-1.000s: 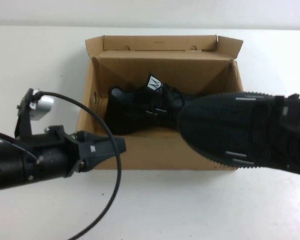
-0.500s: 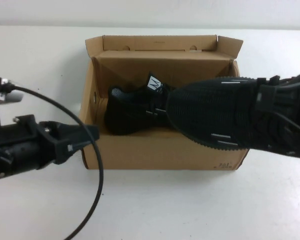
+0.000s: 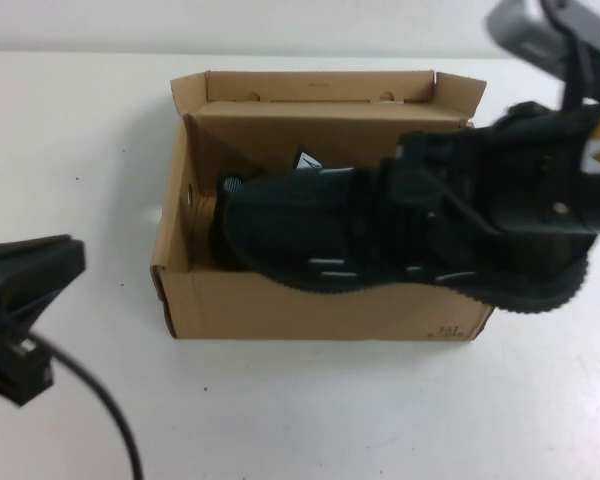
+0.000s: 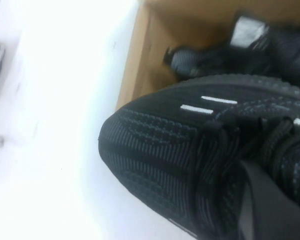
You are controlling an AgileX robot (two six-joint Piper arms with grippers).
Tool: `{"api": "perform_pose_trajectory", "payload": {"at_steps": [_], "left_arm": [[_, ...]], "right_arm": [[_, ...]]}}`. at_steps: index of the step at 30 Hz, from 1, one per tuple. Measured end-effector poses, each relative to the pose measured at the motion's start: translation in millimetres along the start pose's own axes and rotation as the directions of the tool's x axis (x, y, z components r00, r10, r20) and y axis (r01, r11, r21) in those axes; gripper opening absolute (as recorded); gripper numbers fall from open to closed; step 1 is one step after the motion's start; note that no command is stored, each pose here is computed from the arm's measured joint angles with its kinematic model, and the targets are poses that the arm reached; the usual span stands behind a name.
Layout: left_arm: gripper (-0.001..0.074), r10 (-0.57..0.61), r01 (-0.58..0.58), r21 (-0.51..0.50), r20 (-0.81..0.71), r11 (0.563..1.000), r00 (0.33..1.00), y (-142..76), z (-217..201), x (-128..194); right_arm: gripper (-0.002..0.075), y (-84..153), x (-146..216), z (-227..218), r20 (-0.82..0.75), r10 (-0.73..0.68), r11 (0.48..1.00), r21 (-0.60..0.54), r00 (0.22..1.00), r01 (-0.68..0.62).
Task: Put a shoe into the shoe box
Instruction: Place the shoe in the shoe box
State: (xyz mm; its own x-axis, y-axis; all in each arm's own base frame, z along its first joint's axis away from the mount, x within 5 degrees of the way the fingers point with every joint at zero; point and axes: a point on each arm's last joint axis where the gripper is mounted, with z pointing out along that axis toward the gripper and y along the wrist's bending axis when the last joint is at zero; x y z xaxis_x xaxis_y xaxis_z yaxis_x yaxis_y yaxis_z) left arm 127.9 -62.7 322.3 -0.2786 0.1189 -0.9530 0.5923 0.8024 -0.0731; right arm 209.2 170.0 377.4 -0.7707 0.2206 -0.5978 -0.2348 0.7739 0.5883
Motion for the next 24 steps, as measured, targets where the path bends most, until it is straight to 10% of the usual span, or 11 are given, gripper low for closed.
{"api": "perform_pose_trajectory", "payload": {"at_steps": [24], "left_arm": [[0.0001, 0.071, -0.07, -0.073, 0.017, 0.995, 0.997, -7, -26, 1]], "right_arm": [[-0.0005, -29, -37, 126, -0.213, -0.024, 0.999, -0.045, 0.977, 0.015]]}}
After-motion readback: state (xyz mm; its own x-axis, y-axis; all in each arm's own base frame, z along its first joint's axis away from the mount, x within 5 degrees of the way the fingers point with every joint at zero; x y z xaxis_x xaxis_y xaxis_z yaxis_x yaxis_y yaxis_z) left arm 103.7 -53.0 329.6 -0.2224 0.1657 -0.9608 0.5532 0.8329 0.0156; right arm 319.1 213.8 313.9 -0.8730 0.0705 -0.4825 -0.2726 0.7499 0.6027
